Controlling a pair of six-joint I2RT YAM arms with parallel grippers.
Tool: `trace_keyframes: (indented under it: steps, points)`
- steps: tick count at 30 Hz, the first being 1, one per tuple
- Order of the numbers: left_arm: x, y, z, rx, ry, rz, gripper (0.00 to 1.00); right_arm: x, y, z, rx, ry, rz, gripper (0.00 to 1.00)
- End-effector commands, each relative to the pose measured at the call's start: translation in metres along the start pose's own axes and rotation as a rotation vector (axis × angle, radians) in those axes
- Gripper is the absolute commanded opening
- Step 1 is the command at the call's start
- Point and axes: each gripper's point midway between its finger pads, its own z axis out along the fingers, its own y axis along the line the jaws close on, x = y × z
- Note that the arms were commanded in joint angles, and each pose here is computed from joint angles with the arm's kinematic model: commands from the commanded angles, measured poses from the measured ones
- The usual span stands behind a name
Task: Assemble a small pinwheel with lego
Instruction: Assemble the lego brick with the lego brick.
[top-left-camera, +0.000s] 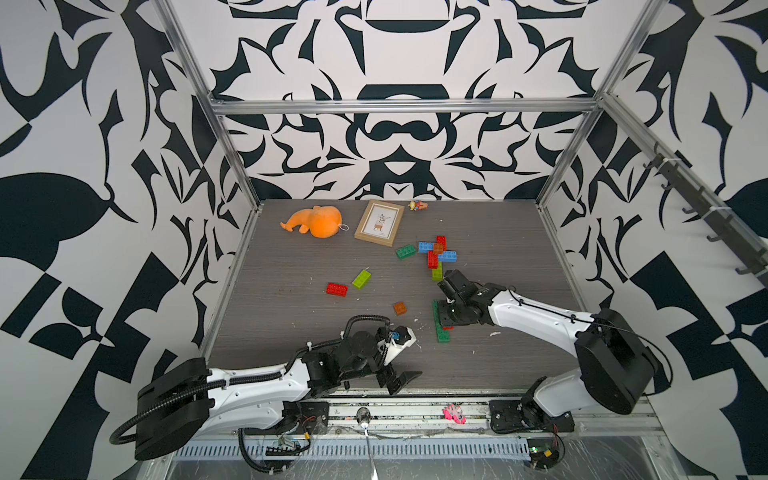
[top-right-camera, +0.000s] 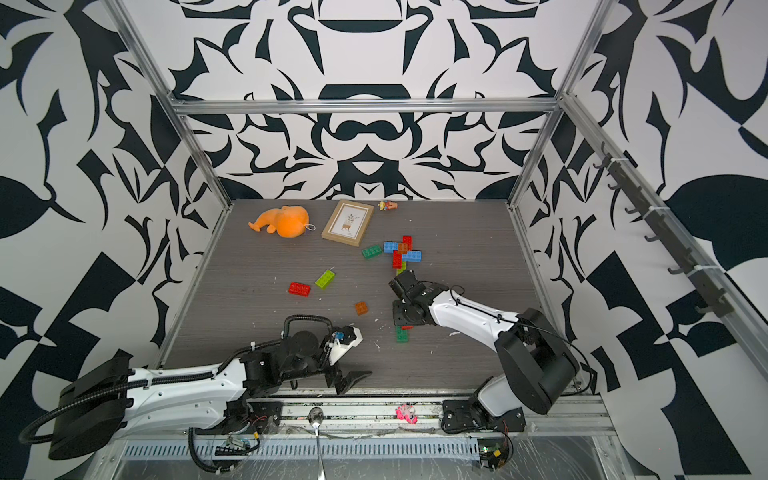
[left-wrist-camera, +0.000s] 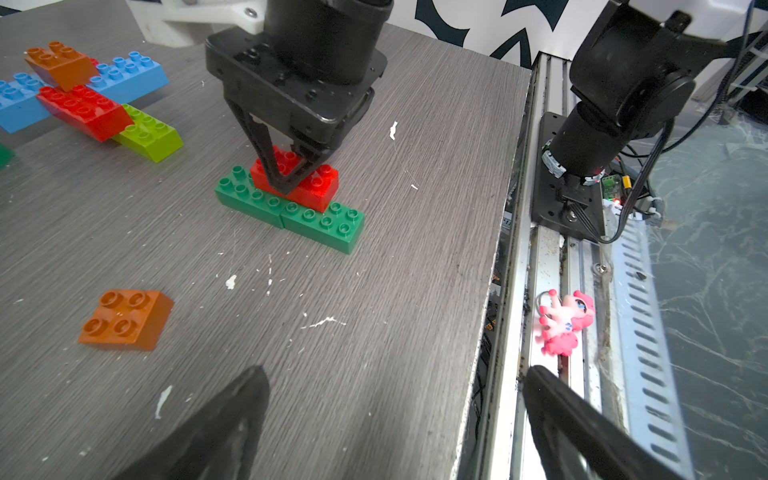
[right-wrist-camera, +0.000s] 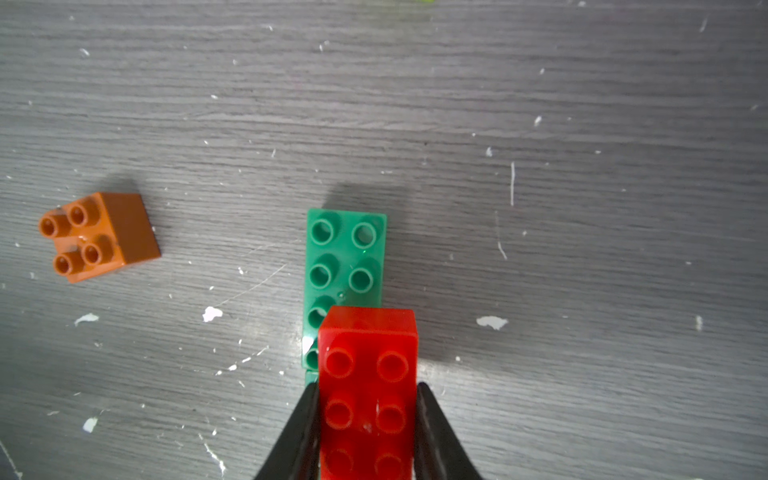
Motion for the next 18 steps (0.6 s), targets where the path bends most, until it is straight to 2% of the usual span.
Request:
trace_keyframes:
  steps: [1,11,18]
  points:
    - [-0.004,0.0,-0.001,-0.003,-0.016,0.005,1.0,-0.002,0.0,-0.002,0.016,-0.007,0.015,0.07]
    - [-0.005,0.002,-0.002,-0.015,-0.02,0.003,1.0,0.02,-0.014,0.009,0.064,0.048,0.005,0.06]
    - [-0.004,0.003,-0.002,-0.023,-0.017,0.003,1.0,0.03,-0.023,0.008,0.077,0.037,0.015,0.05]
